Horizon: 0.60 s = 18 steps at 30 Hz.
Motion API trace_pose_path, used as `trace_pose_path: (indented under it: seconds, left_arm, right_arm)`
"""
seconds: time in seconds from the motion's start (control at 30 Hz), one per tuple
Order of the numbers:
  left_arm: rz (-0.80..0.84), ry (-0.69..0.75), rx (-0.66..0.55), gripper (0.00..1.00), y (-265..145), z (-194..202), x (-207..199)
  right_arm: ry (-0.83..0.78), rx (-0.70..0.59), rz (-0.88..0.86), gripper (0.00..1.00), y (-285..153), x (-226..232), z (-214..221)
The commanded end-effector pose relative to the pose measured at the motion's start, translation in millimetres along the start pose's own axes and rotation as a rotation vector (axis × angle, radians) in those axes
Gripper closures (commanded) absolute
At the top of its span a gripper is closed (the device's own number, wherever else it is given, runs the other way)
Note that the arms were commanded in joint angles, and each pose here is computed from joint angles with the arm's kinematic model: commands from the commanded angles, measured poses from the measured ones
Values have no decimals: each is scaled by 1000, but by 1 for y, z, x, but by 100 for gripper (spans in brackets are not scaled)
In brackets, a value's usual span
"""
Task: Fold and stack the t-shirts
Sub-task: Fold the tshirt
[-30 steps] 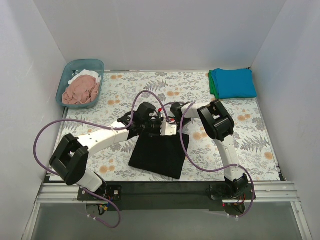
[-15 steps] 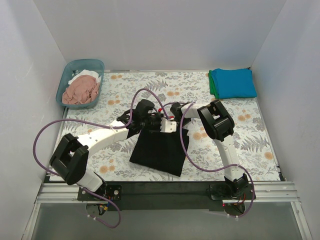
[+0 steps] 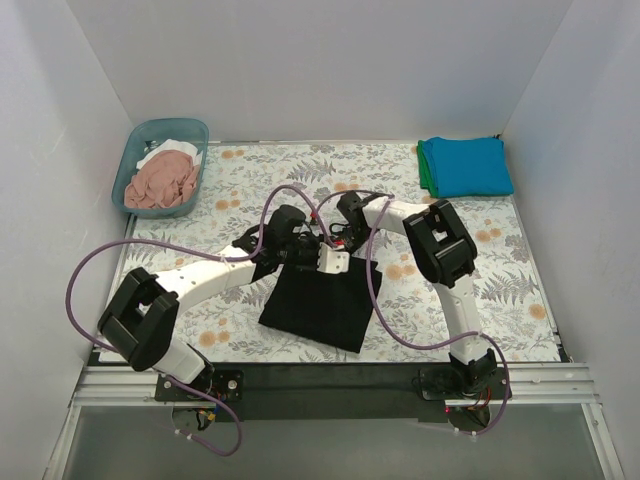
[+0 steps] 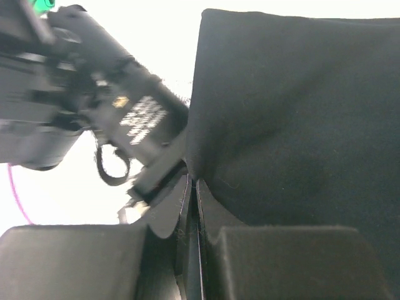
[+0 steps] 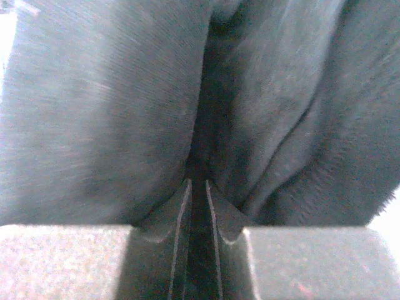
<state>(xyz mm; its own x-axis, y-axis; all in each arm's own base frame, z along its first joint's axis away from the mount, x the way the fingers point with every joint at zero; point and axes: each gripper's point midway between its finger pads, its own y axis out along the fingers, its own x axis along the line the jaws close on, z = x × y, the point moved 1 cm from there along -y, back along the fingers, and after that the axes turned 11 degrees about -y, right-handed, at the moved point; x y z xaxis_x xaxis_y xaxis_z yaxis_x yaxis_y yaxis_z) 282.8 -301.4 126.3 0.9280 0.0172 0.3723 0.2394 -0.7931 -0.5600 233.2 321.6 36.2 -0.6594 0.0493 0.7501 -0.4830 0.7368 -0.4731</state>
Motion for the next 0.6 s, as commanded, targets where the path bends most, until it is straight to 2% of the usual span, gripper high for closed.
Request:
trace_pose_path:
  seconds: [0.0, 0.2, 0.37, 0.57]
  left_arm:
    - [-21, 74, -79, 100, -14, -22, 3]
    - [0, 119, -81, 100, -15, -21, -11]
    - [0, 160, -94, 100, -16, -25, -15]
    - [-30, 203, -168, 100, -18, -41, -11]
  right_arm:
    - [-140, 21, 132, 79, -23, 7, -26]
    - [-198, 35, 211, 78, -42, 5, -41]
    - [-164, 31, 247, 78, -54, -17, -39]
    - [-70, 60, 175, 81, -31, -41, -16]
